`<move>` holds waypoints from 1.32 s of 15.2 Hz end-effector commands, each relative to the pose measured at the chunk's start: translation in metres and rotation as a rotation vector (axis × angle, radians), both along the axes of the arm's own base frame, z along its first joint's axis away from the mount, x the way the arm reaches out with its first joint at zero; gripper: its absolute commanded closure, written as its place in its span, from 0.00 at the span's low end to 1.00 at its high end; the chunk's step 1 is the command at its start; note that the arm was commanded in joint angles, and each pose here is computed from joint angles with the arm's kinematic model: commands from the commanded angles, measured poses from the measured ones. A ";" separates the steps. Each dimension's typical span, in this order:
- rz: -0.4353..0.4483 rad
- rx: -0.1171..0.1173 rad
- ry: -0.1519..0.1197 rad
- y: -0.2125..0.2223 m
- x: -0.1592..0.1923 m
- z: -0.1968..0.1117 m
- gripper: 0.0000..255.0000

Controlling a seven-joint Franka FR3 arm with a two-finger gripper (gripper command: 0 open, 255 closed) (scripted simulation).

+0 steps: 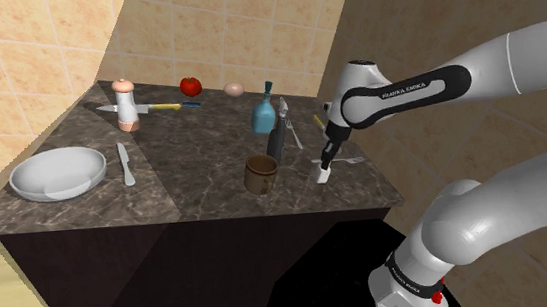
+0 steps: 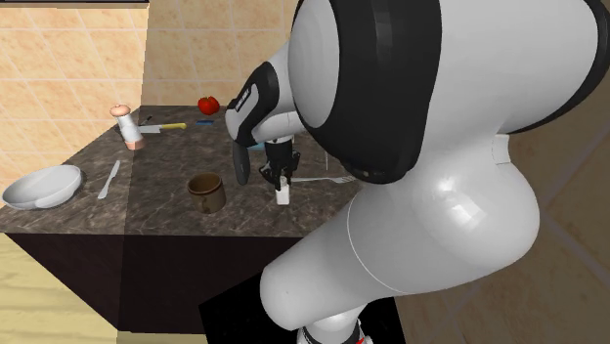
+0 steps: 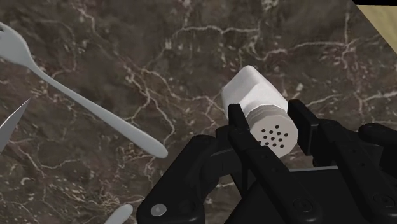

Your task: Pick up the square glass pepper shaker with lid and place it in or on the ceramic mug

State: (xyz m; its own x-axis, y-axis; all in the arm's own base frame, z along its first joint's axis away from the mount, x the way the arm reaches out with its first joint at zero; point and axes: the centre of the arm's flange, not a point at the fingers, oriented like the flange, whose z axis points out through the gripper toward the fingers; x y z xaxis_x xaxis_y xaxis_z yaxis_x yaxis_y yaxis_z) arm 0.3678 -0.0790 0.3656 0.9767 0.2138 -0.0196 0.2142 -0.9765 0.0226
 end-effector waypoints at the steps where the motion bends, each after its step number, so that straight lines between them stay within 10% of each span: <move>1: 0.000 0.000 0.000 0.000 0.000 0.008 1.00; 20: 0.000 0.000 0.000 0.000 0.000 0.108 1.00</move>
State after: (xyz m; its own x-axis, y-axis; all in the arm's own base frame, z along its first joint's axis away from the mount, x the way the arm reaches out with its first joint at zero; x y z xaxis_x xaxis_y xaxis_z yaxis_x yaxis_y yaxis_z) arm 0.3675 -0.0797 0.4688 0.9767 0.2137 -0.0193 0.2141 -0.9765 0.0227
